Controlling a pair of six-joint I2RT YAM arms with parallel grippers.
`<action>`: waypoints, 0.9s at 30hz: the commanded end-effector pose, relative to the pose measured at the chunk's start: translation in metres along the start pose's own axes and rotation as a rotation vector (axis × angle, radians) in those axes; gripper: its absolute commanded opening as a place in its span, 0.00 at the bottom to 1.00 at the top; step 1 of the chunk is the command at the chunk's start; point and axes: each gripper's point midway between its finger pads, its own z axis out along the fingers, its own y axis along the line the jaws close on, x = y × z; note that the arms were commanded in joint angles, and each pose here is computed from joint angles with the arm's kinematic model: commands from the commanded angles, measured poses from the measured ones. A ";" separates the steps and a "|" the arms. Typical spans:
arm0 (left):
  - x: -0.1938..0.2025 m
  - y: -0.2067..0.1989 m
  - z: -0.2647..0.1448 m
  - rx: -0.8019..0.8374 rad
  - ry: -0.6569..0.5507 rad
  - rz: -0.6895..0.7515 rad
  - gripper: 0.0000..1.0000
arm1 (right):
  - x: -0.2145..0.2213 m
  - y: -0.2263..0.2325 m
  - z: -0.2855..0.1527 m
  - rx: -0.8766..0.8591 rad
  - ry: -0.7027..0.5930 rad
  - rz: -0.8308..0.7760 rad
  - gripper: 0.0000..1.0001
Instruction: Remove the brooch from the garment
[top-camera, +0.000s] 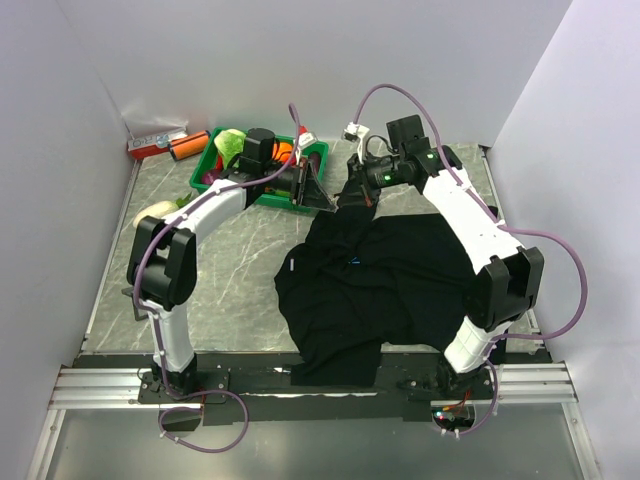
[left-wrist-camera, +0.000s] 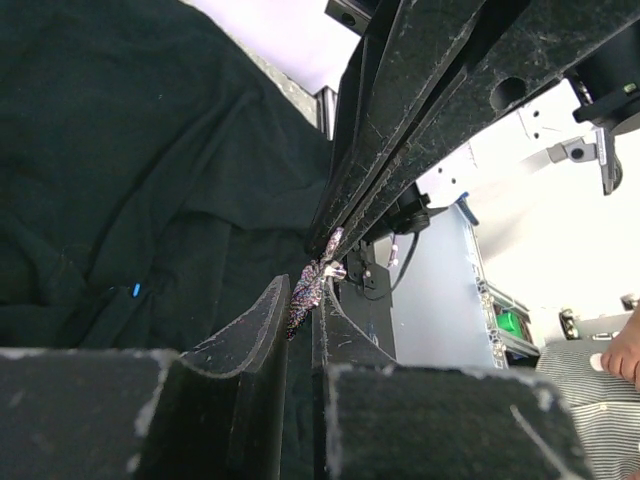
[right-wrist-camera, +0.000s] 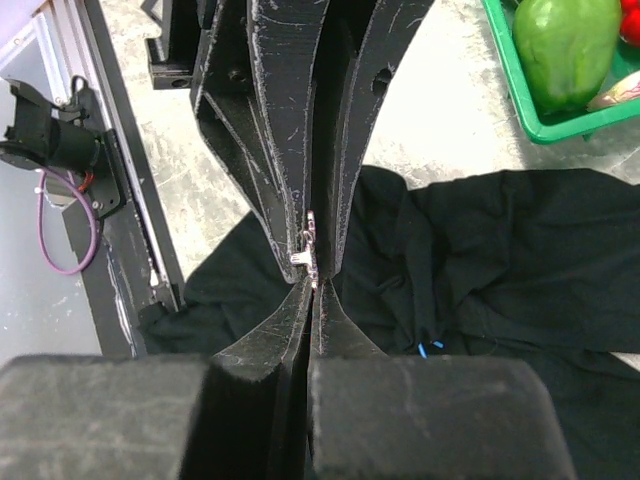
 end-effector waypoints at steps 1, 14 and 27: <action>-0.008 0.020 0.012 -0.142 -0.043 0.040 0.06 | -0.046 0.070 -0.002 -0.208 -0.112 -0.140 0.00; -0.007 0.011 0.011 -0.175 -0.013 0.129 0.27 | -0.045 0.063 0.003 -0.173 -0.106 -0.122 0.00; 0.017 -0.006 -0.037 -0.240 0.117 0.326 0.96 | -0.044 0.057 -0.011 -0.182 -0.126 -0.104 0.00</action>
